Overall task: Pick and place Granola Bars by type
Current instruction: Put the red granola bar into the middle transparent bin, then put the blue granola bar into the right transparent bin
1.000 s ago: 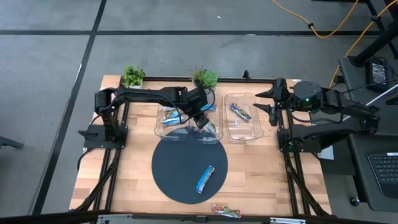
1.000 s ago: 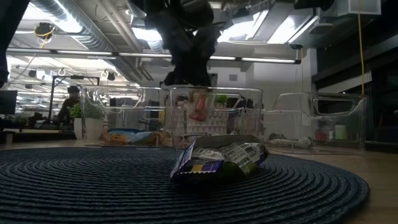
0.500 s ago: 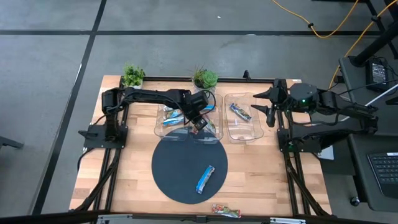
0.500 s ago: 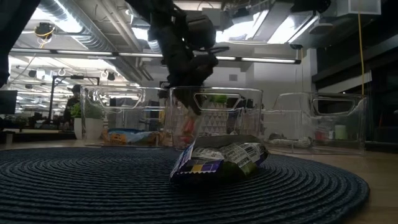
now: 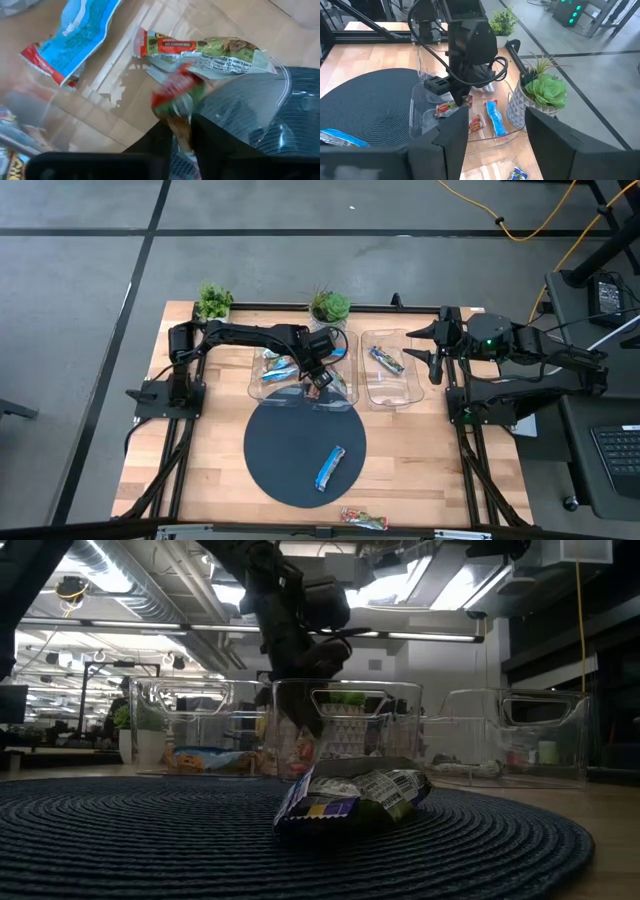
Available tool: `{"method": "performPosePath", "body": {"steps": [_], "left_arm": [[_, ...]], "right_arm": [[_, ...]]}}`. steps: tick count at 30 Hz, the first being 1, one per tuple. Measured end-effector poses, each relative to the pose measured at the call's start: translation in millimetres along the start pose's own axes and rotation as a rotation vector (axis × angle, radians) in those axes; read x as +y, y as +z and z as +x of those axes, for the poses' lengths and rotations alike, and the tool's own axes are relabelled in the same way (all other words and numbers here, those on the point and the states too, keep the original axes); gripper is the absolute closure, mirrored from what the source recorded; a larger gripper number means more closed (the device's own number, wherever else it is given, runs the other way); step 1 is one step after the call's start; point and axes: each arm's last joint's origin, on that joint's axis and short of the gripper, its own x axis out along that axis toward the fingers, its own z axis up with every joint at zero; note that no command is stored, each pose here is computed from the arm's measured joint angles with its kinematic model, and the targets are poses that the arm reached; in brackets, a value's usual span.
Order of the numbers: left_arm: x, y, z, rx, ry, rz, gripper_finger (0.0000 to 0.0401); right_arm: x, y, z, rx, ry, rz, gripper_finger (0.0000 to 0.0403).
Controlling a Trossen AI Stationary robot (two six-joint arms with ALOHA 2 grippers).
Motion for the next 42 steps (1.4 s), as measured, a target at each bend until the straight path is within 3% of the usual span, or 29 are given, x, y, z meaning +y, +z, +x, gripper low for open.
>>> {"method": "performPosePath", "body": {"steps": [8,13,19,27,33,42], "left_arm": [[-2.3,1.7,-4.2,0.005,-0.005,0.005,0.0262],[-9.6,14.4,-18.7,-0.045,-0.008,0.029,0.0237],[-25.5,34.4,-48.8,-0.129,-0.036,0.099,0.0238],[-72.6,49.6,-98.8,-0.288,-0.147,0.277,0.0246],[-107.6,45.0,-127.2,-0.377,-0.206,0.427,0.0248],[-139.7,21.6,-129.7,-0.352,-0.238,0.563,0.0248]], "right_arm": [[0.0,0.0,0.0,0.0,0.0,-0.002,0.0207],[0.0,-0.1,0.0,0.001,0.0,-0.003,0.0207],[0.1,-0.1,0.0,0.001,0.0,-0.004,0.0207],[0.0,-0.1,0.0,0.001,0.0,0.007,0.0207],[1.0,0.0,0.0,-0.001,0.032,0.01,0.0207],[5.9,5.0,-0.9,-0.056,0.189,0.034,0.0207]]}}
